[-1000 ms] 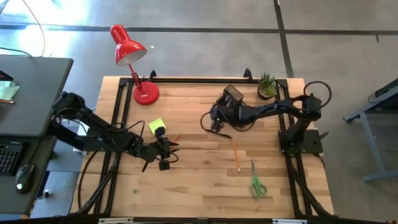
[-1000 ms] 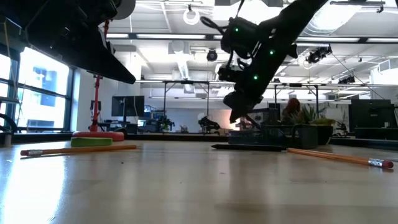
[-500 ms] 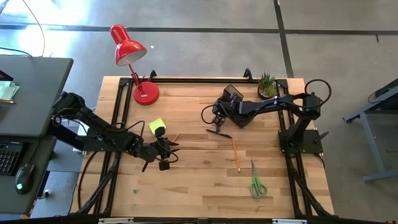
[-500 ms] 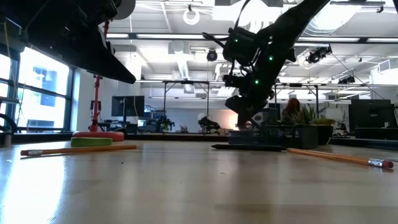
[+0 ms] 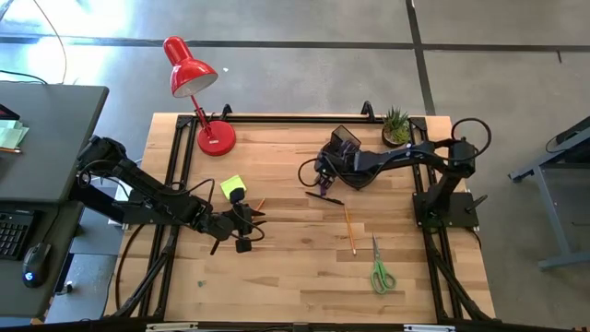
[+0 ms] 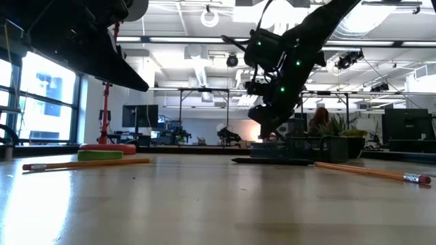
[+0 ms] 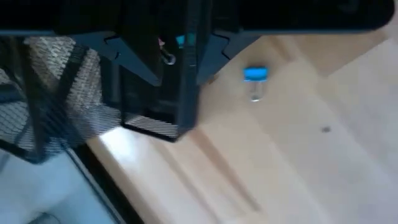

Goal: Pick and place office supplies into organizer
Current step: Put the right blue binder clip into the black desk organizer

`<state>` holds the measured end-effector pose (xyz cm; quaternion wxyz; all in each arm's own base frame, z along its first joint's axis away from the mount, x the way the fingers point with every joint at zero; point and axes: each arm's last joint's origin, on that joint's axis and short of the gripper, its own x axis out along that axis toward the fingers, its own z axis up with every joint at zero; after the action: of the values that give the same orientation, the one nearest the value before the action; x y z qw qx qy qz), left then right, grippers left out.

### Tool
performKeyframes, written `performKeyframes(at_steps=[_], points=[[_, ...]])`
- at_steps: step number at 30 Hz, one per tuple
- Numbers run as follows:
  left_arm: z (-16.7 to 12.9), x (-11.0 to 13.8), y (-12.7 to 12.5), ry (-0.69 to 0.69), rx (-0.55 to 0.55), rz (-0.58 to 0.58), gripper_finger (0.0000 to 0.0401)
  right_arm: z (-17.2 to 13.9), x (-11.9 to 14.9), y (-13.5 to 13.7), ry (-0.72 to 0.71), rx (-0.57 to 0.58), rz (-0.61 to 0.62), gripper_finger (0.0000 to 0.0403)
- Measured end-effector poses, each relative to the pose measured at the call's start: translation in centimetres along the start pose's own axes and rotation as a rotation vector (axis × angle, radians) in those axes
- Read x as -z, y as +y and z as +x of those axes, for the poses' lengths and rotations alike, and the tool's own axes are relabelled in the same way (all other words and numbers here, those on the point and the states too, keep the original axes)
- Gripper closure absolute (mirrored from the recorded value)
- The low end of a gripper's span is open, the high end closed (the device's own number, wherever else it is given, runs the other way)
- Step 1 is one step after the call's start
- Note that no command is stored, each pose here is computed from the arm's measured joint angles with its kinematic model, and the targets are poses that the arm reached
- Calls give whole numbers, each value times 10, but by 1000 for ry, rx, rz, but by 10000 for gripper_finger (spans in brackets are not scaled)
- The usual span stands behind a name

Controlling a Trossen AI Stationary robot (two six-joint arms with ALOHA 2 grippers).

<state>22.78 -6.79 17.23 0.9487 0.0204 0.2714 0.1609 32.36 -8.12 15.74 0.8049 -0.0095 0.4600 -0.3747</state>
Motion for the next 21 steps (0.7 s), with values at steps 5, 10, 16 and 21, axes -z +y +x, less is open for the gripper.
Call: performKeyframes(at_steps=[5,10,16,21], points=[[0,0,0,0,0,0,316,5,-3,9,-2,-193,45,318],[0,0,0,2,4,0,316,16,1,18,21,-260,69,327],[0,1,0,7,5,3,316,23,0,12,28,-227,138,334],[0,0,0,6,6,2,316,26,-1,11,16,-229,175,321]])
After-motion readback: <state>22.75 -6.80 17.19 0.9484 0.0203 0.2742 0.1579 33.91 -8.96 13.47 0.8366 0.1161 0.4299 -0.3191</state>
